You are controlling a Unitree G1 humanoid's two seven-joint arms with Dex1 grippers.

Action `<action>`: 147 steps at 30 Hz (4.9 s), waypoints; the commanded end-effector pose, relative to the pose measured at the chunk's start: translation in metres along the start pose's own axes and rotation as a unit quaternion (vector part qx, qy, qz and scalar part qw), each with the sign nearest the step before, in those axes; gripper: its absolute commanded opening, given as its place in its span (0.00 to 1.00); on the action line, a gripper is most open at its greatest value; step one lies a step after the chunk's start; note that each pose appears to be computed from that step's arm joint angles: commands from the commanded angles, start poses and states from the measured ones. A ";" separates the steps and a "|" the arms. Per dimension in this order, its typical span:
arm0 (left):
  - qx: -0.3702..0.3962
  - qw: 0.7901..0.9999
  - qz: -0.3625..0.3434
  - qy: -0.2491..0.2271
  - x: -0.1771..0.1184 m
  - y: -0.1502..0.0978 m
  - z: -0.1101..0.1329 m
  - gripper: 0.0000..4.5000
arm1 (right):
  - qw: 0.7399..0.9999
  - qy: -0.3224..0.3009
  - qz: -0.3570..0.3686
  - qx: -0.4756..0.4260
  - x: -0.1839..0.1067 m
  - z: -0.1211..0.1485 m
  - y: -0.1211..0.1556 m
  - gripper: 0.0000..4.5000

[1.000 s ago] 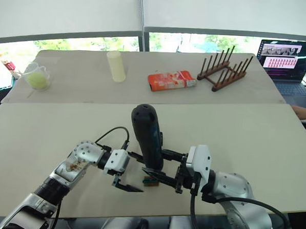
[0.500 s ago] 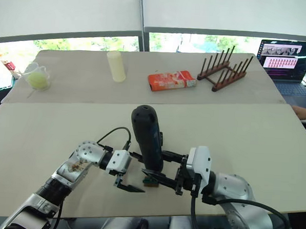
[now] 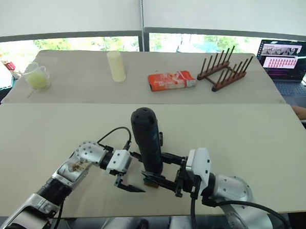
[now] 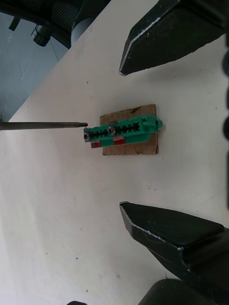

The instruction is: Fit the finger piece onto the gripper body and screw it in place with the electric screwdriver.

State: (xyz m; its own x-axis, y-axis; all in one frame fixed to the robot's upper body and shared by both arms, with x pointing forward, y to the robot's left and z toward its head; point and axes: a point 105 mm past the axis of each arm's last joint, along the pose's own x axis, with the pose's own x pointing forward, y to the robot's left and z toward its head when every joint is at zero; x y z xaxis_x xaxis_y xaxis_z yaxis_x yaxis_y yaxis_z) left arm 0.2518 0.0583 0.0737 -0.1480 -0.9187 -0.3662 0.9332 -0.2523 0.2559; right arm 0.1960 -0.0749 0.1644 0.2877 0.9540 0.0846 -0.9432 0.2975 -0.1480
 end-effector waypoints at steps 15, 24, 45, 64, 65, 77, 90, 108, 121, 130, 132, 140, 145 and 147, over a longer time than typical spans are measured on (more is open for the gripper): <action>0.022 1.000 -0.005 -0.011 0.002 0.001 0.007 1.00 | 0.998 -0.041 0.009 -0.040 0.005 0.027 0.003 0.42; 0.027 1.000 -0.009 -0.011 0.003 0.000 0.007 1.00 | 0.999 -0.031 0.010 -0.035 0.003 0.022 0.005 0.42; 0.024 1.000 -0.008 -0.010 0.002 -0.001 0.006 1.00 | 0.999 -0.030 0.002 -0.040 0.003 0.019 0.004 0.42; 0.023 1.000 -0.006 -0.008 0.000 0.000 0.006 1.00 | 0.999 -0.030 0.000 -0.040 0.003 0.017 0.001 0.42; 0.023 1.000 -0.006 -0.008 0.000 0.000 0.006 1.00 | 0.999 -0.029 0.000 -0.040 0.003 0.017 0.001 0.42; 0.025 1.000 -0.005 -0.008 0.000 0.001 0.006 1.00 | 0.999 -0.028 0.004 -0.044 0.004 0.019 -0.002 0.42; 0.027 1.000 -0.004 -0.008 0.001 0.002 0.007 1.00 | 0.999 -0.024 0.008 -0.040 0.004 0.020 0.000 0.42; 0.028 1.000 -0.004 -0.008 0.001 0.003 0.007 1.00 | 0.999 -0.030 0.014 -0.043 0.004 0.021 0.005 0.42; 0.029 1.000 -0.003 -0.010 0.002 0.003 0.008 1.00 | 0.998 -0.033 0.013 -0.048 0.005 0.024 0.003 0.42; 0.029 1.000 -0.004 -0.010 0.002 0.003 0.008 1.00 | 0.998 -0.033 0.015 -0.043 0.006 0.023 0.005 0.42; 0.029 1.000 -0.004 -0.010 0.002 0.003 0.008 1.00 | 0.999 -0.032 0.014 -0.041 0.006 0.022 0.005 0.42; 0.029 1.000 -0.003 -0.009 0.002 0.003 0.008 1.00 | 0.999 -0.032 0.014 -0.038 0.006 0.021 0.006 0.42; 0.029 1.000 -0.003 -0.008 0.001 0.004 0.007 1.00 | 0.999 -0.033 0.016 -0.038 0.008 0.022 0.007 0.42; 0.029 1.000 -0.003 -0.008 0.001 0.004 0.007 1.00 | 0.999 -0.034 0.016 -0.038 0.009 0.023 0.008 0.42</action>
State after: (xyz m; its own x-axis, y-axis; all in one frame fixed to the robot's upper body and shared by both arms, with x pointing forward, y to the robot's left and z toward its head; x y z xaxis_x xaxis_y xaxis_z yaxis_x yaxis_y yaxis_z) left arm 0.2519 0.0561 0.0741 -0.1582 -0.9181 -0.3634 0.9229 -0.2683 0.2761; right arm 0.1968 -0.0698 0.1694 0.2851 0.9545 0.0871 -0.9391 0.2964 -0.1737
